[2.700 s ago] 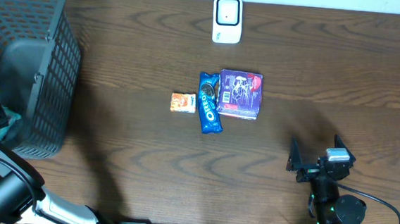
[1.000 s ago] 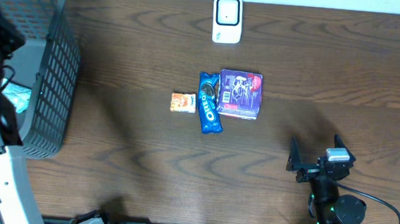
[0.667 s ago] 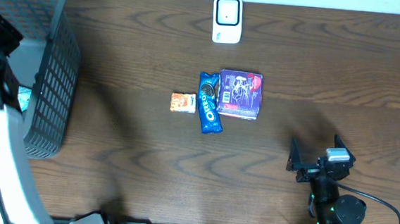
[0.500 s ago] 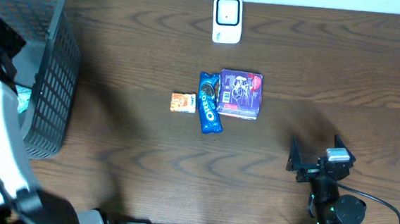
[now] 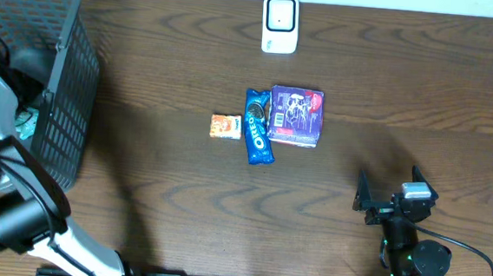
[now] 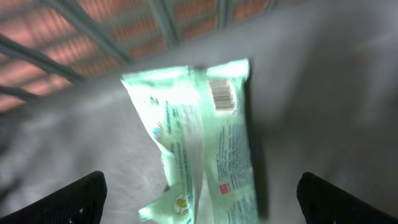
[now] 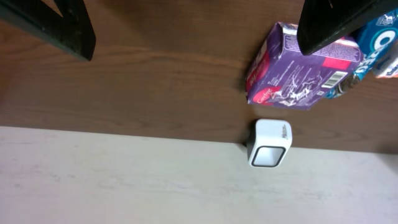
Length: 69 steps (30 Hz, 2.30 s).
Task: Scan the item barcode
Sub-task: 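Lift the mint-green bag out of the basket toward the scanner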
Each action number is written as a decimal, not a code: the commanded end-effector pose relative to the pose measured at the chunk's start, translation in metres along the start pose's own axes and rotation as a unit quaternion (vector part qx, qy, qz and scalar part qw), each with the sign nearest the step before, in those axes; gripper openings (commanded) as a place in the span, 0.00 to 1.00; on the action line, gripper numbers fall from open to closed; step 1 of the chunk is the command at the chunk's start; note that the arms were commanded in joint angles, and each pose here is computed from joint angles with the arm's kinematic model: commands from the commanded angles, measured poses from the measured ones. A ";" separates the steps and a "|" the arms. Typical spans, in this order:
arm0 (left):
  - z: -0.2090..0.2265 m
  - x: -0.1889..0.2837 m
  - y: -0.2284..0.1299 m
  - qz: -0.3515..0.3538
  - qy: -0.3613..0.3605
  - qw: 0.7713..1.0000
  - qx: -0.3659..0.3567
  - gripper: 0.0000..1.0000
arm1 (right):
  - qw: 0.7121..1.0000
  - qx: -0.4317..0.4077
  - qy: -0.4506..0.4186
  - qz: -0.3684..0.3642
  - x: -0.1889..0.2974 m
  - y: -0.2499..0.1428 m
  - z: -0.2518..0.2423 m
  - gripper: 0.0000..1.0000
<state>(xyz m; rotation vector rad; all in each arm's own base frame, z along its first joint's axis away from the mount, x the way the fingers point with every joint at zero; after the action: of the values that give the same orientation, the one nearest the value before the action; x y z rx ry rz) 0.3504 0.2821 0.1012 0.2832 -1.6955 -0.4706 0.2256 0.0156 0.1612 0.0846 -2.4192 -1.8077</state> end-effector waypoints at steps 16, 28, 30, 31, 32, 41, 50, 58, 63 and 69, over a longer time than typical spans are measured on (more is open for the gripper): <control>0.004 -0.038 -0.018 0.027 0.025 0.999 -0.037 0.07 | 1.000 0.004 0.005 -0.002 0.000 0.000 0.002 0.99; -0.028 0.164 0.061 -0.120 -0.211 0.970 0.022 0.08 | 1.000 0.004 0.005 -0.002 0.000 0.000 0.002 0.99; -0.037 0.219 0.064 -0.133 -0.303 0.943 0.018 0.07 | 1.000 0.004 0.005 -0.002 0.000 0.000 0.002 0.99; -0.041 0.244 0.063 -0.136 -0.346 0.928 0.012 0.07 | 1.000 0.004 0.005 -0.002 0.000 0.000 0.002 0.99; -0.044 0.260 0.061 -0.137 -0.372 0.918 0.006 0.08 | 1.000 0.004 0.005 -0.002 0.000 0.000 0.002 0.99; -0.100 0.387 -0.058 -0.002 -0.585 0.807 -0.083 0.07 | 1.000 0.004 0.005 -0.002 0.000 0.000 0.002 0.99; -0.126 0.369 -0.284 0.201 -0.521 0.763 -0.327 0.07 | 1.000 0.004 0.005 -0.002 0.000 0.000 0.002 0.99; -0.134 0.294 -0.372 0.266 -0.419 0.770 -0.400 0.08 | 1.000 0.004 0.005 -0.002 0.000 0.000 0.002 0.99; -0.139 0.220 -0.395 0.245 -0.330 0.809 -0.419 0.13 | 1.000 0.004 0.005 -0.001 0.000 0.000 0.002 0.99; -0.139 0.173 -0.402 0.213 -0.274 0.835 -0.428 0.17 | 1.000 0.004 0.005 -0.002 0.000 0.000 0.002 0.99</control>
<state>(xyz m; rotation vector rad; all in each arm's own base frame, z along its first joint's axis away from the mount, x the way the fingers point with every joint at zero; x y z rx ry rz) 0.4190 -0.1794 0.0956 -1.0170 -1.8522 -0.9139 0.2256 0.0156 0.1611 0.0842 -2.4190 -1.8075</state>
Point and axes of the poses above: each gripper's point midway between its finger pads, its own x axis back along the fingers, its own z axis along the line the jaws close on, y = z × x, the point moved 2 cm from there along x, back along the fingers, and after that the axes turned 15 degrees about x, right-handed, at the moved point
